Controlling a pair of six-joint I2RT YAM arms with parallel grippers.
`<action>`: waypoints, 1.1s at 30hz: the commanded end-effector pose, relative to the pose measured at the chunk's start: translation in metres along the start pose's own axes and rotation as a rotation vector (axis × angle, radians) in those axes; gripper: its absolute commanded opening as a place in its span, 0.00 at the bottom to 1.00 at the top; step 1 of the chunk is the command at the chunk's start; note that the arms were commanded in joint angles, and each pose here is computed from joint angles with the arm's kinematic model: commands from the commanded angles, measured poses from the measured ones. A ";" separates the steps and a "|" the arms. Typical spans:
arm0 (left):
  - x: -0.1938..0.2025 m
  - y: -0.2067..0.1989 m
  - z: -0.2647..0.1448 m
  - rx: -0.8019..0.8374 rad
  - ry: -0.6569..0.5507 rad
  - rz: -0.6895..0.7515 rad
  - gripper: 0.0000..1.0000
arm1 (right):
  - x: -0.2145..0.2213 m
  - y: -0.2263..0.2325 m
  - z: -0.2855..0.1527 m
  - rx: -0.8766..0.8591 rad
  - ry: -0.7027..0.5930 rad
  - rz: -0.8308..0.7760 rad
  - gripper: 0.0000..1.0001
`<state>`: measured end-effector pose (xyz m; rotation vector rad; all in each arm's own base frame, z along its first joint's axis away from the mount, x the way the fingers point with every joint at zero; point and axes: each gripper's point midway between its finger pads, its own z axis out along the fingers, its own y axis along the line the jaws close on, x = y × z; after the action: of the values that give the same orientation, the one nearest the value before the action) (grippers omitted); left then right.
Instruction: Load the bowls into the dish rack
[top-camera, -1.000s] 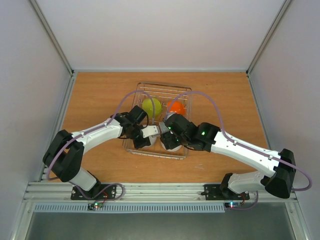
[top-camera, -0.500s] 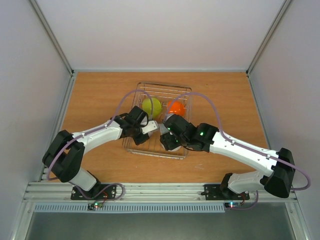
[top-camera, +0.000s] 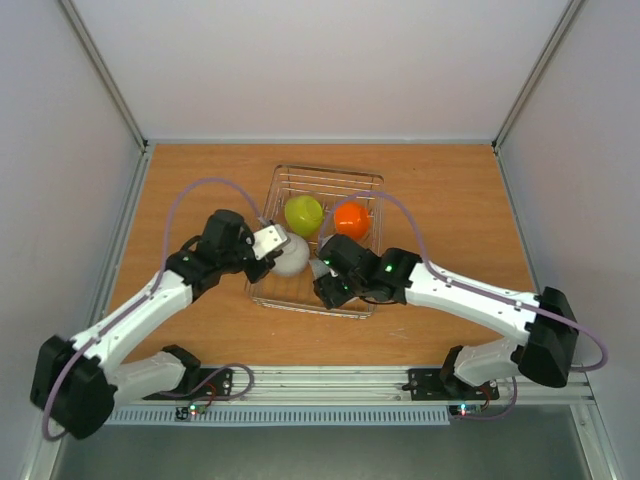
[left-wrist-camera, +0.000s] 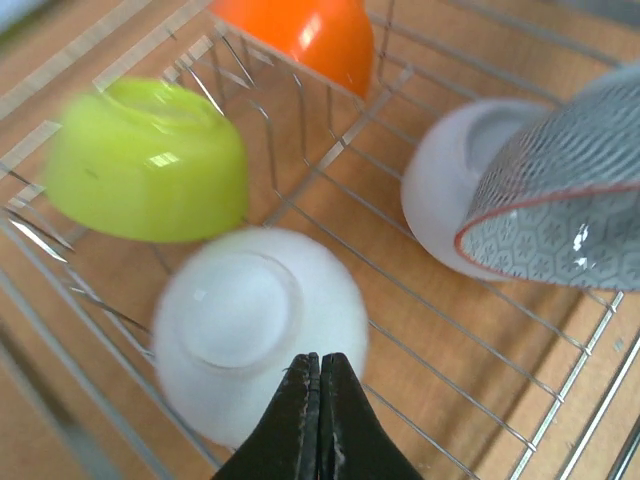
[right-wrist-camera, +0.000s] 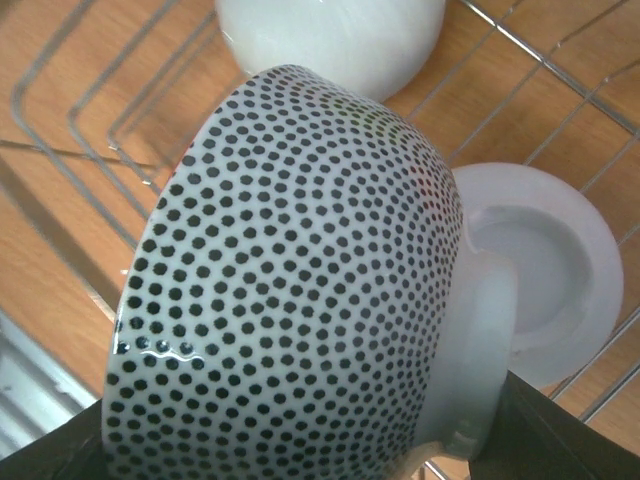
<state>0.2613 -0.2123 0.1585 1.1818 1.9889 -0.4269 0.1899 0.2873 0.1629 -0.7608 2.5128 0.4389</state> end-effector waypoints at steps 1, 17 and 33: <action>-0.034 0.016 -0.028 -0.117 -0.188 0.039 0.00 | 0.001 0.003 0.013 0.043 0.046 -0.054 0.01; -0.037 0.029 -0.038 -0.199 -0.227 0.032 0.00 | 0.003 -0.009 0.035 0.445 0.154 -0.272 0.01; -0.037 0.031 -0.040 -0.201 -0.234 0.025 0.00 | 0.010 -0.005 0.044 0.563 0.199 -0.373 0.68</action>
<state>0.2774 -0.1882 0.2002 0.9893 1.8450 -0.3177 0.2081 0.3026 0.1202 -0.9802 2.4173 -0.4403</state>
